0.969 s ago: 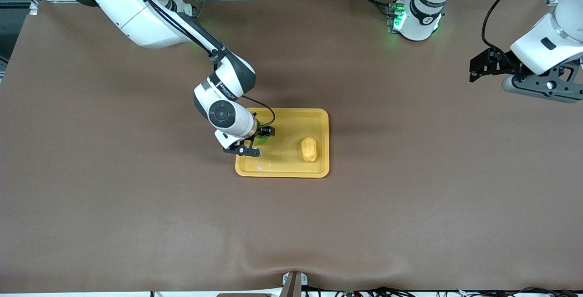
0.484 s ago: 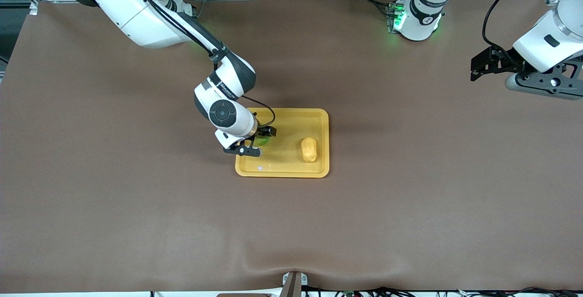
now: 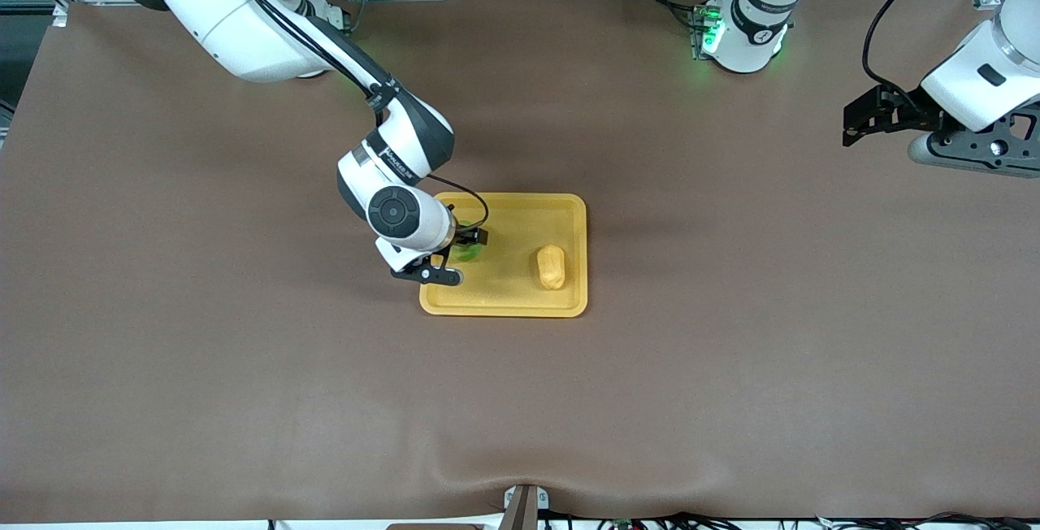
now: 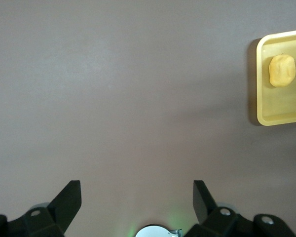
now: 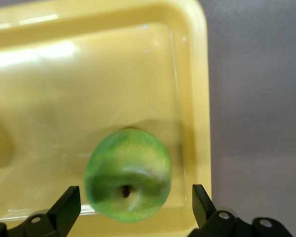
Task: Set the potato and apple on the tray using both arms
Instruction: 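Carry the green apple over the tray with the right gripper, then release the apple onto the tray and withdraw the right gripper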
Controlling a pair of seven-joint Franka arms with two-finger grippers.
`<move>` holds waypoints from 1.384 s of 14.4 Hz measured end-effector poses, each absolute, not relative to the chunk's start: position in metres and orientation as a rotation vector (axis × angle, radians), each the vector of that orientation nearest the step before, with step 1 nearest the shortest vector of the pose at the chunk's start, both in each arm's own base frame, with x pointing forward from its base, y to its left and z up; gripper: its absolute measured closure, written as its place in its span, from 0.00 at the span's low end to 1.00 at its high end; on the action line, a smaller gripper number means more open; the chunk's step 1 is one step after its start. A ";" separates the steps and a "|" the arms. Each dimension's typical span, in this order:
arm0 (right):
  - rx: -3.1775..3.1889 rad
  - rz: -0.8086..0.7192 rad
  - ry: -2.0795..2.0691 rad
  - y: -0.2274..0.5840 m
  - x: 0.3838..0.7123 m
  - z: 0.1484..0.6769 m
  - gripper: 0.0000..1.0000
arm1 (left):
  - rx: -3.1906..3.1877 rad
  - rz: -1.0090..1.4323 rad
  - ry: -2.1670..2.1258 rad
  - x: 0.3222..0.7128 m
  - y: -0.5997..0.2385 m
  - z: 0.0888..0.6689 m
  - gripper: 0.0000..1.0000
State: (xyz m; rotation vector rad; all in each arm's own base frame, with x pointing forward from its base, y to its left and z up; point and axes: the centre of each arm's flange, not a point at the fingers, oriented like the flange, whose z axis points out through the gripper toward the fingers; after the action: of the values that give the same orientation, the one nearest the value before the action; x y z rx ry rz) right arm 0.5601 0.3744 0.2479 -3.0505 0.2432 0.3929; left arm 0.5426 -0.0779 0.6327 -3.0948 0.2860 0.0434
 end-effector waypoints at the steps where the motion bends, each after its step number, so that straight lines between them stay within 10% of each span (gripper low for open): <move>1: -3.051 0.394 0.246 0.374 0.565 0.256 0.00 | -3.095 0.044 0.289 0.543 -0.078 0.633 0.00; 20: -3.029 0.649 0.404 0.247 0.622 0.468 0.00 | -3.096 0.107 0.267 0.523 -0.038 0.657 0.00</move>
State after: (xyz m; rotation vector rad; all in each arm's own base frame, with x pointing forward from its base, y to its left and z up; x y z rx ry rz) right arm 0.6221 0.2471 0.4678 -3.0286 0.4041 0.6486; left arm 0.5230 -0.0375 0.6571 -3.0959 0.2667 0.1066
